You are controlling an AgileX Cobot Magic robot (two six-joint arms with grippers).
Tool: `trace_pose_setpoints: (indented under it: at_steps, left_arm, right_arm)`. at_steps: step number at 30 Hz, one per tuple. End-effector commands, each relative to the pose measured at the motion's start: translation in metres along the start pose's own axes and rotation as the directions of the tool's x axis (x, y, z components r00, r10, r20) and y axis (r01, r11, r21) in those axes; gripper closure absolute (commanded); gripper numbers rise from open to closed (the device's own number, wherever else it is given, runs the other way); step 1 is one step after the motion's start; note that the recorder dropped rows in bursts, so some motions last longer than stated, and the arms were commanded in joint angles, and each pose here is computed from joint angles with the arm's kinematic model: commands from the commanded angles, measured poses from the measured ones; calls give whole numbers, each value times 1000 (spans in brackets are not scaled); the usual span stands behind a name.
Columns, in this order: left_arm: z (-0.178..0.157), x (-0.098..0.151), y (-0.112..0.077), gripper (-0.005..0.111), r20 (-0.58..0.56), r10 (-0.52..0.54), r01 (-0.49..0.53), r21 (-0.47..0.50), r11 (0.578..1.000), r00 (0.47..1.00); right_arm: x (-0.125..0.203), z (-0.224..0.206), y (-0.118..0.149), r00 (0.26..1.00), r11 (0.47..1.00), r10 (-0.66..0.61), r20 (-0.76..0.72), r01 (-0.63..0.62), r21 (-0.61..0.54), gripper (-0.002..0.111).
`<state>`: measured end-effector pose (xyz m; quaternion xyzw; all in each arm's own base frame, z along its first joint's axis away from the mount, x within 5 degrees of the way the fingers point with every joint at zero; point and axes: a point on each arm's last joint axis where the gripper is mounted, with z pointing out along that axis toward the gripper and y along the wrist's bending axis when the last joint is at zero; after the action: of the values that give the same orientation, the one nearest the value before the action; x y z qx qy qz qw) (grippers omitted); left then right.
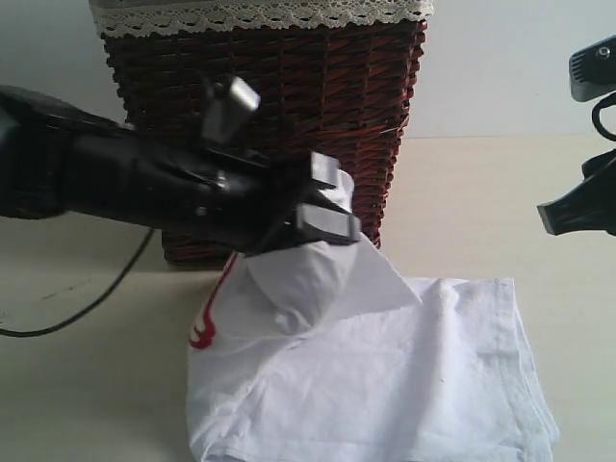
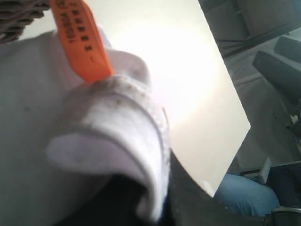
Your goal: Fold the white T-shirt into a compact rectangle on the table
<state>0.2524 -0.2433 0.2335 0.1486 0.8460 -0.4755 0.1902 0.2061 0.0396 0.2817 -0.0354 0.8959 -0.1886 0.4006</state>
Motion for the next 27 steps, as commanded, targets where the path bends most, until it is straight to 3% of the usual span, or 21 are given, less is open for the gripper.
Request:
trace_pose_setpoints:
  at_steps: [1, 3, 5, 7, 9, 10, 11, 15, 17, 19, 20, 22, 23, 27]
  left_arm:
    - [67, 9, -22, 107, -54, -71, 76, 78, 994, 996]
    - [88, 13, -38, 100, -85, -91, 103, 151, 983, 992]
    - [100, 16, -56, 83, -133, -54, 85, 236, 968, 990]
    - [104, 15, -70, 54, -171, 9, 45, 311, 949, 985]
    - [101, 11, -79, 24, -210, 76, -5, 319, 948, 975]
    - [97, 9, -77, 26, -233, 85, -12, 299, 954, 969]
    - [92, 6, -68, 38, -260, 107, -42, 241, 970, 960]
    - [69, -5, -37, 75, -366, 216, -161, 176, 971, 905]
    - [56, -6, -16, 83, -469, 247, -220, 112, 969, 848]
    - [43, -4, 6, 82, -591, 270, -313, 30, 949, 760]
    - [36, -2, 19, 80, -665, 269, -383, -28, 923, 697]
    - [29, -2, 33, 79, -730, 245, -474, -122, 872, 638]
    - [28, -2, 35, 79, -740, 245, -492, -132, 860, 627]
    - [28, -2, 35, 79, -742, 247, -495, -129, 859, 623]
  right_arm:
    - [-1, -7, -5, 1000, 1000, 18, 13, -18, -4, 60]
    - [0, -7, -5, 1000, 1000, 13, 5, -13, -3, 60]
    - [1, -7, -5, 1000, 1000, 16, -1, -16, -4, 60]
    - [1, -7, -5, 1000, 1000, 17, -5, -17, -1, 60]
    - [1, -7, -5, 1000, 1000, 17, -7, -17, 2, 60]
    - [2, -7, -5, 1000, 1000, 19, -10, -19, -2, 60]
    - [2, -7, -4, 1000, 1000, 2, -18, -2, -9, 60]
    - [9, -7, 3, 994, 993, -75, -84, 67, -98, 60]
    - [16, -8, 11, 977, 973, -161, -143, 133, -188, 61]
    - [21, -6, 19, 958, 952, -213, -193, 159, -261, 72]
    - [25, 0, 25, 940, 947, -237, -246, 168, -274, 86]
    - [31, 16, 31, 899, 945, -287, -329, 210, -252, 102]
    - [33, 23, 32, 887, 947, -289, -362, 208, -245, 108]
    - [51, 56, 41, 797, 932, -293, -528, 113, -346, 108]
